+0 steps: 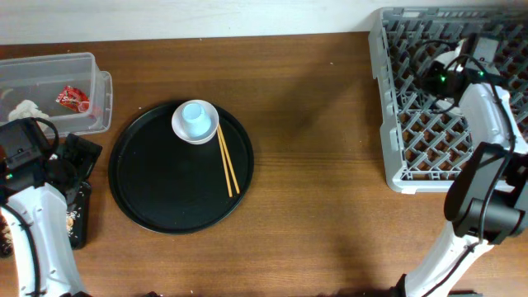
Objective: Sort waste into correct bins and load items into the dishwasher rack
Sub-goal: 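Place the plate upright in the rack and open the right gripper, then move the right gripper to the blue cup in the white bowl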
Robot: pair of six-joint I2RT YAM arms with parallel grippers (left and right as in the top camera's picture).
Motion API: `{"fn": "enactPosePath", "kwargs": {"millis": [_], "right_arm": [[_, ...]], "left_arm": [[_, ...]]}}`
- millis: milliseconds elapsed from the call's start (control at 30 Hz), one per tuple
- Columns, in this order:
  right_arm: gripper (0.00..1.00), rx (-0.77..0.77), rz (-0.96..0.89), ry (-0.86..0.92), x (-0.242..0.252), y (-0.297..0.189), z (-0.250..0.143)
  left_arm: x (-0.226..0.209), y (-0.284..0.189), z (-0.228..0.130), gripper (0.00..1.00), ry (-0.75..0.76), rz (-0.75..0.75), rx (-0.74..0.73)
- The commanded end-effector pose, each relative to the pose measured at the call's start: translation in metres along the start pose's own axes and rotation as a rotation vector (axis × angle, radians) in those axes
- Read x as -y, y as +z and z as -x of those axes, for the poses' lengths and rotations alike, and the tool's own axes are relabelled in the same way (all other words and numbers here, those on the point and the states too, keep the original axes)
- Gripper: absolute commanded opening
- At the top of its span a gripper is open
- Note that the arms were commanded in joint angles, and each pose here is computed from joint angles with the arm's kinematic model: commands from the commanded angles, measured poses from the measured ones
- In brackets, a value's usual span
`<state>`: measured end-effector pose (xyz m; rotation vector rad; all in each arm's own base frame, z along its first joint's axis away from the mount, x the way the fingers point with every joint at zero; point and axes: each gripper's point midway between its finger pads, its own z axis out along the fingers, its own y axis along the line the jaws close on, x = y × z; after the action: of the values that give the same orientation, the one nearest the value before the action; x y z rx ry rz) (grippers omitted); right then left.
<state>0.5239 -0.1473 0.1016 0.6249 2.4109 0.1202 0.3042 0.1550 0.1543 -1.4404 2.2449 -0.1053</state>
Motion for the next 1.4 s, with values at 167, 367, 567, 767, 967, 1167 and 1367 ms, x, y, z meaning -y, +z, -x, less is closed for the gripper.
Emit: {"fn": "enactPosePath", "kwargs": {"millis": [167, 367, 567, 767, 967, 1167, 1367], "right_arm": [[0.07, -0.048, -0.05, -0.056, -0.02, 0.01, -0.021], [0.07, -0.096, -0.096, -0.037, 0.002, 0.033, -0.036], [0.07, -0.11, -0.184, -0.083, 0.02, 0.039, -0.038], [0.15, 0.005, 0.063, -0.086, -0.047, -0.047, 0.028], [0.63, 0.1, 0.573, -0.194, -0.167, -0.226, 0.051], [0.98, -0.039, 0.949, -0.44, -0.307, -0.291, -0.043], [0.98, -0.134, 0.776, -0.661, -0.44, -0.194, -0.194]], "left_arm": [[0.001, -0.006, 0.003, 0.99, -0.012, -0.012, 0.018], [0.001, -0.006, 0.003, 0.99, -0.012, -0.012, 0.018], [0.001, -0.006, 0.003, 0.99, -0.012, -0.012, 0.018], [0.001, -0.006, 0.003, 0.99, -0.012, -0.012, 0.018], [0.001, -0.006, 0.003, 0.99, -0.012, -0.012, 0.018], [0.001, -0.006, 0.003, 0.99, -0.012, -0.012, 0.018], [0.001, -0.006, 0.003, 0.99, -0.012, -0.012, 0.018]]}}
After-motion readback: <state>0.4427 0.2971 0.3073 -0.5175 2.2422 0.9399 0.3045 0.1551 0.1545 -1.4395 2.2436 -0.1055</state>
